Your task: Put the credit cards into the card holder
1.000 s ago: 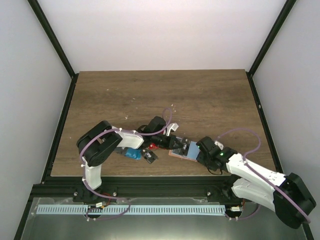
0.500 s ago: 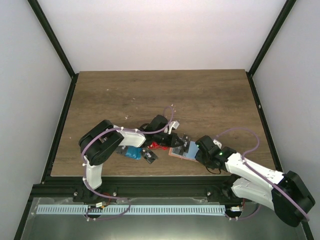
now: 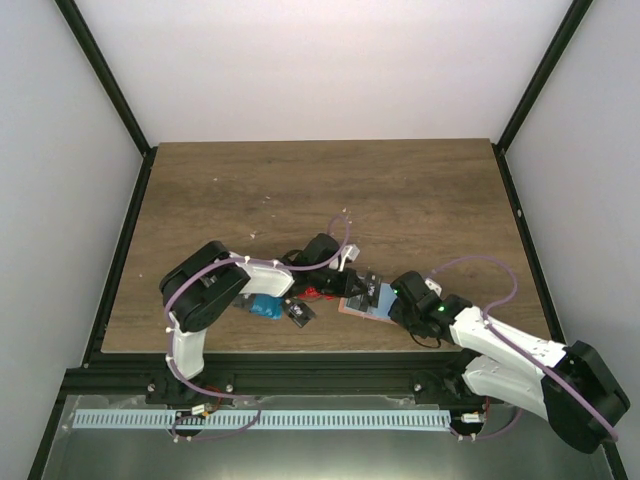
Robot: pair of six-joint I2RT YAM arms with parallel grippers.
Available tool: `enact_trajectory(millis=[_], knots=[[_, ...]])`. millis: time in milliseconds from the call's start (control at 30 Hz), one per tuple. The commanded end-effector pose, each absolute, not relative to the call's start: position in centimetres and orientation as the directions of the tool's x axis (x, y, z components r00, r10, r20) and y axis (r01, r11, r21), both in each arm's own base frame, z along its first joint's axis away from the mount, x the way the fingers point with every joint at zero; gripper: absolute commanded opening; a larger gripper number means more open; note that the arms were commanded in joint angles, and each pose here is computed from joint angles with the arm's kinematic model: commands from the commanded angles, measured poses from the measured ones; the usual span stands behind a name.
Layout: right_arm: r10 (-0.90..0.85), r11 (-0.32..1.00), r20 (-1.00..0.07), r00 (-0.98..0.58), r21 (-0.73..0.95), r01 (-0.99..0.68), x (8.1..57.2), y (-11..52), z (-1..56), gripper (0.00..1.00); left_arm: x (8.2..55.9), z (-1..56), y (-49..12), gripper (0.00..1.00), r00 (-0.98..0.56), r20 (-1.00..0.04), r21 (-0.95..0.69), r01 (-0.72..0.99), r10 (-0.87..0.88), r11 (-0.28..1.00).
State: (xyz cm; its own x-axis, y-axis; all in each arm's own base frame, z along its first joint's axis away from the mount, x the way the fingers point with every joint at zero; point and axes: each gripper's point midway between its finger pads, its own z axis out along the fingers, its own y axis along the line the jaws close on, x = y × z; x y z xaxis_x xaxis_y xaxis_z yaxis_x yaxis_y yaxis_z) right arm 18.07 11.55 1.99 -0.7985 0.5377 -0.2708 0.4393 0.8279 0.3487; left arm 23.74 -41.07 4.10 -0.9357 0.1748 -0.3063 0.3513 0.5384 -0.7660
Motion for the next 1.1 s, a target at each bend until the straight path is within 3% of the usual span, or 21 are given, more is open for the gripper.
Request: enact_trajectory(millis=[0, 1067], knots=[[0.53, 0.834, -0.257, -0.808, 0.331, 0.442, 17.7, 11.4, 1.2, 0.22, 23.1, 2.7, -41.3, 0.04, -0.946, -0.269, -0.758, 0.322, 0.178, 0.567], [0.534, 0.829, -0.264, -0.803, 0.347, 0.438, 17.4, 11.1, 1.6, 0.2, 21.0, 2.9, -41.2, 0.04, -0.99, -0.092, -0.853, 0.135, 0.11, 0.504]])
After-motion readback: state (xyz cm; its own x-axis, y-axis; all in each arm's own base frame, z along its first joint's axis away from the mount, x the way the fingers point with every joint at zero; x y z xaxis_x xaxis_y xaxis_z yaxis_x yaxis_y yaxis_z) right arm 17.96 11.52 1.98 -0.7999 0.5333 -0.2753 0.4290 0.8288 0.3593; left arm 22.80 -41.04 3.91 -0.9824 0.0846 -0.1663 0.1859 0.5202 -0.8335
